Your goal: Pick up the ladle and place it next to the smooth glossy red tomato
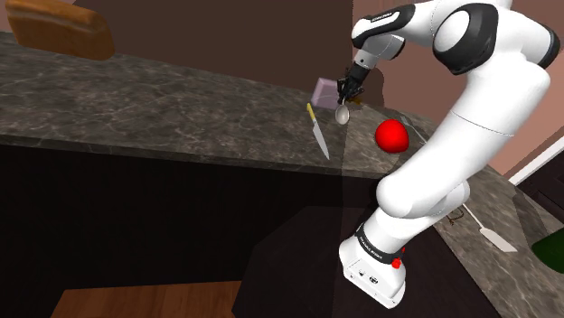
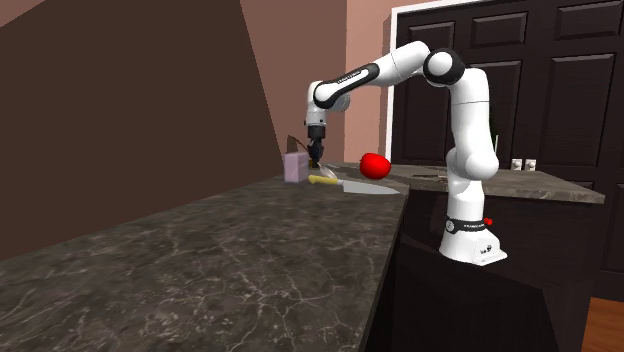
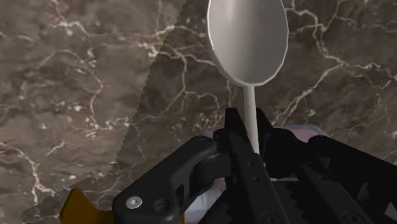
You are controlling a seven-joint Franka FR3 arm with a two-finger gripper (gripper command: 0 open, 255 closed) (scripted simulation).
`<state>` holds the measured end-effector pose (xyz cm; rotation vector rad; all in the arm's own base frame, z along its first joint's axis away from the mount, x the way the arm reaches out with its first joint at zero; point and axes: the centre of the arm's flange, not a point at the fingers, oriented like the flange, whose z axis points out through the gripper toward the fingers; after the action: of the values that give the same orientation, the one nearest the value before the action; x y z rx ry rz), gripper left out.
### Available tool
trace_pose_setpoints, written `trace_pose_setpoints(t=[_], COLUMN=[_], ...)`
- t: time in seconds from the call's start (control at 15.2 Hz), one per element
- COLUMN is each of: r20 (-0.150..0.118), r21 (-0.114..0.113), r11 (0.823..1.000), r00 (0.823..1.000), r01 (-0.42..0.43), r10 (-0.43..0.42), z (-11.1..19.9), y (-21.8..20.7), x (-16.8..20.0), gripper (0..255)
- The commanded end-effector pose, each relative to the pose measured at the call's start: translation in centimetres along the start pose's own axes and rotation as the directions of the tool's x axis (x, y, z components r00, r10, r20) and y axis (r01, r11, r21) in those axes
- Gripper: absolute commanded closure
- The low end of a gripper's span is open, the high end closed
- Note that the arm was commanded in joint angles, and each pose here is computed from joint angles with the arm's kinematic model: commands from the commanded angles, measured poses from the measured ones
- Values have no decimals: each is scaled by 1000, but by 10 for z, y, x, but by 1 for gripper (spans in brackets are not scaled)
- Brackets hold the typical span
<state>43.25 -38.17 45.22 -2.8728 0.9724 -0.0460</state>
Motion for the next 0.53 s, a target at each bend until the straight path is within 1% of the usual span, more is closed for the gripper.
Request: trace_pose_setpoints(t=[0.0, 0.07, 0.13, 0.2, 0.26, 0.46], r20=[1, -51, -104, -158, -209, -209], r21=[0, -19, -35, -48, -57, -57], r11=[1000, 999, 994, 987, 977, 977], r00=[1000, 997, 990, 977, 960, 960], r01=[0, -51, -103, -155, -205, -205], r10=[0, 50, 98, 146, 189, 189], z=[1, -8, -16, -22, -27, -12], y=[0, -3, -7, -13, -19, -17], x=[0, -18, -36, -54, -71, -68], gripper=[0, 0, 0, 0, 0, 0])
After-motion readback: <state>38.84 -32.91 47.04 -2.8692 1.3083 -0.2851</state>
